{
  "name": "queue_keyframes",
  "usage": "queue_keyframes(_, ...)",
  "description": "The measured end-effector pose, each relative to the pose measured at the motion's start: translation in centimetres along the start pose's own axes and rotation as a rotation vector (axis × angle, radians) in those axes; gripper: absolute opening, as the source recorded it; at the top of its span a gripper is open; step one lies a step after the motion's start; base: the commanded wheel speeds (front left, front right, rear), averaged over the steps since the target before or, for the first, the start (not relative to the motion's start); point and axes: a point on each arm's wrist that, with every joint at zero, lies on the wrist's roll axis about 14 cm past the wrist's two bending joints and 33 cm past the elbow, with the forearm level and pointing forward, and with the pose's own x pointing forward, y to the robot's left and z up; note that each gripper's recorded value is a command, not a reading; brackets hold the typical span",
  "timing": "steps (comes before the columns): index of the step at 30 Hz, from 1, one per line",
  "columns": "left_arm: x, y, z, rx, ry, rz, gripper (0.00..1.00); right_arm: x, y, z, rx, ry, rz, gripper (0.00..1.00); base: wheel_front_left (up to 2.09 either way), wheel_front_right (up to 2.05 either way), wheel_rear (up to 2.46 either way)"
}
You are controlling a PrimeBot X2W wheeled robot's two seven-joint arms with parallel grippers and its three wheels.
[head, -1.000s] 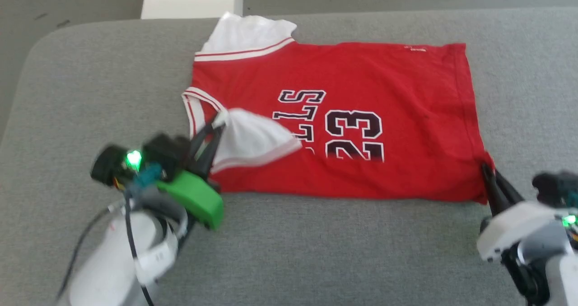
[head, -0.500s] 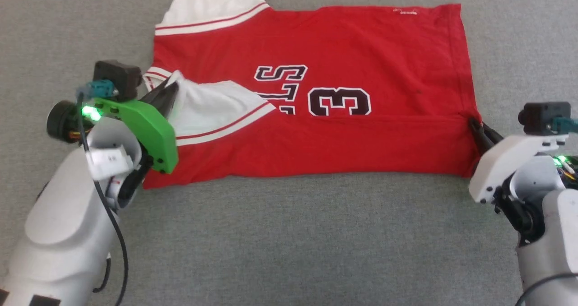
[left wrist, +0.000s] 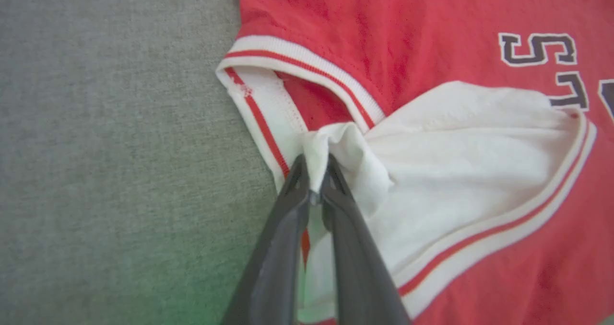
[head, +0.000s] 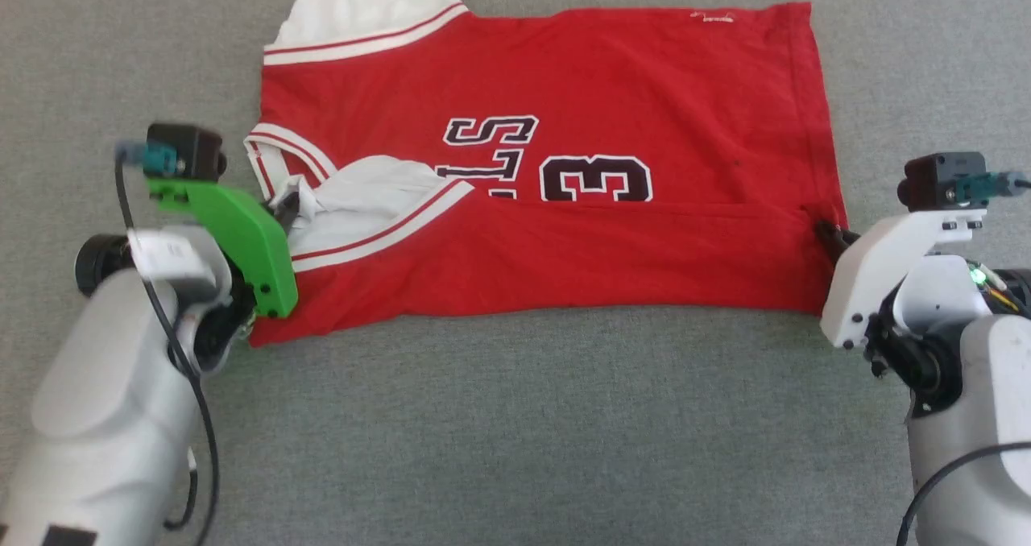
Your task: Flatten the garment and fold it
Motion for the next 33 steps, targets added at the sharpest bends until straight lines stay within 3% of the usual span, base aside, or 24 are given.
queue_keyframes(1, -0.4, 0.3, 0.3, 0.017, -0.051, 0.026, 1.0, -0.3, 0.2, 0.2, 0.0, -0.017, 0.004, 1.0, 0.0, 0.0, 0.0)
queue_keyframes(7, -4.2, 0.0, 4.7, 0.087, -0.447, 0.137, 1.0, -2.8, 0.5, 2.1, 0.012, -0.21, 0.015, 1.0, 0.0, 0.0, 0.0)
queue_keyframes(9, -5.9, -0.5, 5.7, 0.058, -0.571, 0.161, 1.0, -3.9, 0.8, 3.2, 0.013, -0.307, 0.022, 1.0, 0.0, 0.0, 0.0)
queue_keyframes(13, -7.9, -1.4, 4.1, 0.016, -0.632, 0.189, 1.0, -6.0, 2.1, 3.9, 0.021, -0.452, 0.066, 1.0, 0.0, 0.0, 0.0)
queue_keyframes(20, -9.2, -1.3, -0.5, -0.057, -0.522, 0.257, 1.0, -9.0, 3.7, 4.5, 0.02, -0.645, 0.115, 1.0, 0.0, 0.0, 0.0)
queue_keyframes(33, -7.5, -1.9, -5.9, -0.191, -0.15, 0.275, 1.0, -10.2, 2.8, 3.9, 0.048, -0.696, 0.089, 1.0, 0.0, 0.0, 0.0)
